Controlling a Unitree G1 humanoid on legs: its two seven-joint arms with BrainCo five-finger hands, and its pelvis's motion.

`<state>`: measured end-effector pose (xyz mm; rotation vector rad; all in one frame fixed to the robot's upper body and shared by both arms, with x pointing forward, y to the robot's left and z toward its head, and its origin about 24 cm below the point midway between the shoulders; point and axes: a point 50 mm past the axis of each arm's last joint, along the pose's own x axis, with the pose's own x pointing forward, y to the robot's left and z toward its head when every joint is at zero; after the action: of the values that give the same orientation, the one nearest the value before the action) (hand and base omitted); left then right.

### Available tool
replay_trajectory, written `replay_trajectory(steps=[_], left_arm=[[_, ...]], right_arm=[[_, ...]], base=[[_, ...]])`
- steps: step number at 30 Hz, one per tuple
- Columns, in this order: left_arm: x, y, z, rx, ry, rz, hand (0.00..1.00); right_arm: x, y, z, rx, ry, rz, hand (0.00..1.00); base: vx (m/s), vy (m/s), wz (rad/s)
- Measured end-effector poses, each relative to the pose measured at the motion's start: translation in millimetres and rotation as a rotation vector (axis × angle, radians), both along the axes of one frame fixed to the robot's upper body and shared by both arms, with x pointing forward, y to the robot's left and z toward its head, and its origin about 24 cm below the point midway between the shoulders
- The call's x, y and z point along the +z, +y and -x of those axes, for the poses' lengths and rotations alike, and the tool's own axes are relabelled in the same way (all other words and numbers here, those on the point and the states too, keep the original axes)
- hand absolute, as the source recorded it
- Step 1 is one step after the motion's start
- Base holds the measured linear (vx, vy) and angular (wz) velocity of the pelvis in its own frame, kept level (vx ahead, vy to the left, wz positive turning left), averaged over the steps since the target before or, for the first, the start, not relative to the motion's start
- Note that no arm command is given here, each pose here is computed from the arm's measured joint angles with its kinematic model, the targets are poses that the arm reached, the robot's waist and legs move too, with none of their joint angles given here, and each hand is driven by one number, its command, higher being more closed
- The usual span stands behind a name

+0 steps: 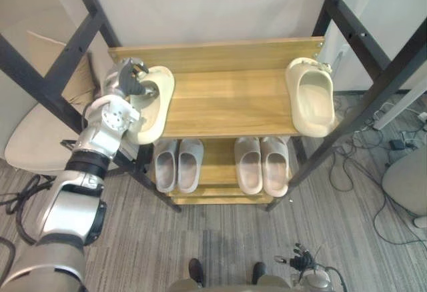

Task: Organize the slippers on the shoe rack

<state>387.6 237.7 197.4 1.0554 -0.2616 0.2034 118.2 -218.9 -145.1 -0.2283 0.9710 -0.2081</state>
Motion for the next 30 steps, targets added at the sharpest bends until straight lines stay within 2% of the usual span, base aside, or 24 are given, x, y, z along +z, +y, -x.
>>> replay_trajectory(steps=[11, 19, 30], left_arm=[[2, -4, -1, -0.013, -0.011, 0.001, 1.0], [1, -51, -1, -0.168, -0.038, -0.011, 1.0], [9, -89, -4, -0.274, -0.062, 0.011, 1.0]], right_arm=[[0, 0, 0, -0.003, 0.0, -0.001, 0.0], [0, 0, -1, -0.004, -0.001, -0.002, 0.0], [2, -4, -4, -0.033, -0.01, 0.016, 0.0]], base=[[0.0, 0.0, 0.0], [-0.01, -0.002, 0.02], [0.0, 0.0, -0.04]])
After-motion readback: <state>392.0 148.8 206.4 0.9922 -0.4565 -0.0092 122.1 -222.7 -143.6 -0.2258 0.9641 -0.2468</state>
